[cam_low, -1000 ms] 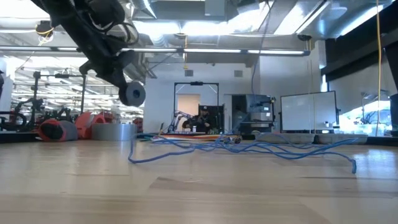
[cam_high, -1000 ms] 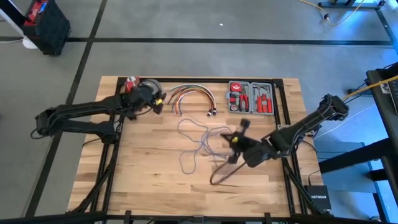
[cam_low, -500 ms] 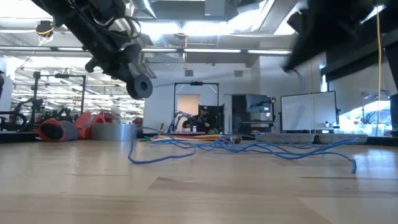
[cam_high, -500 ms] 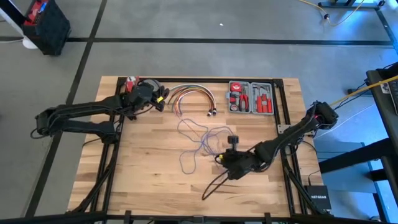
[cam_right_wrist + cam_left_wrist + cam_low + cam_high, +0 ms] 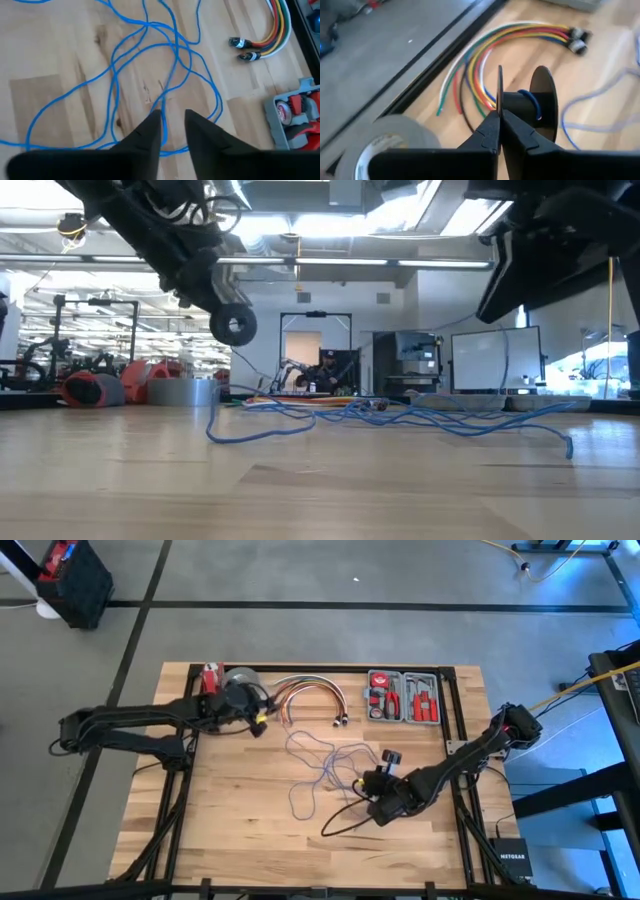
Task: Coil cords
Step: Uncoil the blue wire from the black spool, then return to Home Position
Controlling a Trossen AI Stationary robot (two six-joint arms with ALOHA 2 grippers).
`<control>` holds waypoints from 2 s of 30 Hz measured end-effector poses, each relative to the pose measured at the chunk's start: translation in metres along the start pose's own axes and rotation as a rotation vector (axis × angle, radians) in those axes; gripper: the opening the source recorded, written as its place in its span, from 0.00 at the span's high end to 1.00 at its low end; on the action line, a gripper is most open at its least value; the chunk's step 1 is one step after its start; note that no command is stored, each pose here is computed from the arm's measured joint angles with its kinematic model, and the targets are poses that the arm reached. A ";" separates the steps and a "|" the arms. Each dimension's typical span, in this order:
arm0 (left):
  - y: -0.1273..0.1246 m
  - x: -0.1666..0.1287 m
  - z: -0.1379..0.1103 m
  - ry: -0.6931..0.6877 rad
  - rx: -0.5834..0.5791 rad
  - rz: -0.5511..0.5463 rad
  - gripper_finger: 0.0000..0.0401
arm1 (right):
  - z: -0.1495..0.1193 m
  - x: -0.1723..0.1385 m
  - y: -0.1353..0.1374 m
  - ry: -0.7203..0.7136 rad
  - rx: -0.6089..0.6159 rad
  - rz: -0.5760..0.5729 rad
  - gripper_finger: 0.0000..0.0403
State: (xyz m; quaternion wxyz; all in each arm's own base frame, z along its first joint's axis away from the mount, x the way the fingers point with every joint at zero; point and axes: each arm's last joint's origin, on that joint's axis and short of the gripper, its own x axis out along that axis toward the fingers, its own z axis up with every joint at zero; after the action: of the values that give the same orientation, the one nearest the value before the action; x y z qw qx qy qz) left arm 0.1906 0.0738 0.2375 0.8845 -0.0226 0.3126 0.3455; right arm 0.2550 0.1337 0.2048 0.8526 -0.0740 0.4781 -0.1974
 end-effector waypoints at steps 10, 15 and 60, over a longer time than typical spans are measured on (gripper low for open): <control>-0.029 0.008 0.011 -0.134 0.312 -0.053 1.00 | 0.003 0.000 0.000 -0.061 -0.129 -0.047 0.64; -0.041 0.022 0.001 -0.057 0.448 -0.009 1.00 | 0.005 -0.001 -0.002 -0.120 -0.141 -0.142 0.65; -0.149 -0.057 -0.010 0.095 0.598 -0.073 0.74 | 0.018 -0.031 -0.021 -0.162 -0.243 0.112 0.65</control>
State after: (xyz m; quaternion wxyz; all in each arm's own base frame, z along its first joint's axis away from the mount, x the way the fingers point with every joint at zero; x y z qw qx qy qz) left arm 0.2462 -0.0758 0.2352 0.8481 0.2114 0.4406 0.2049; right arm 0.2504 0.1257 0.2455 0.8829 -0.1656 0.4314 -0.0835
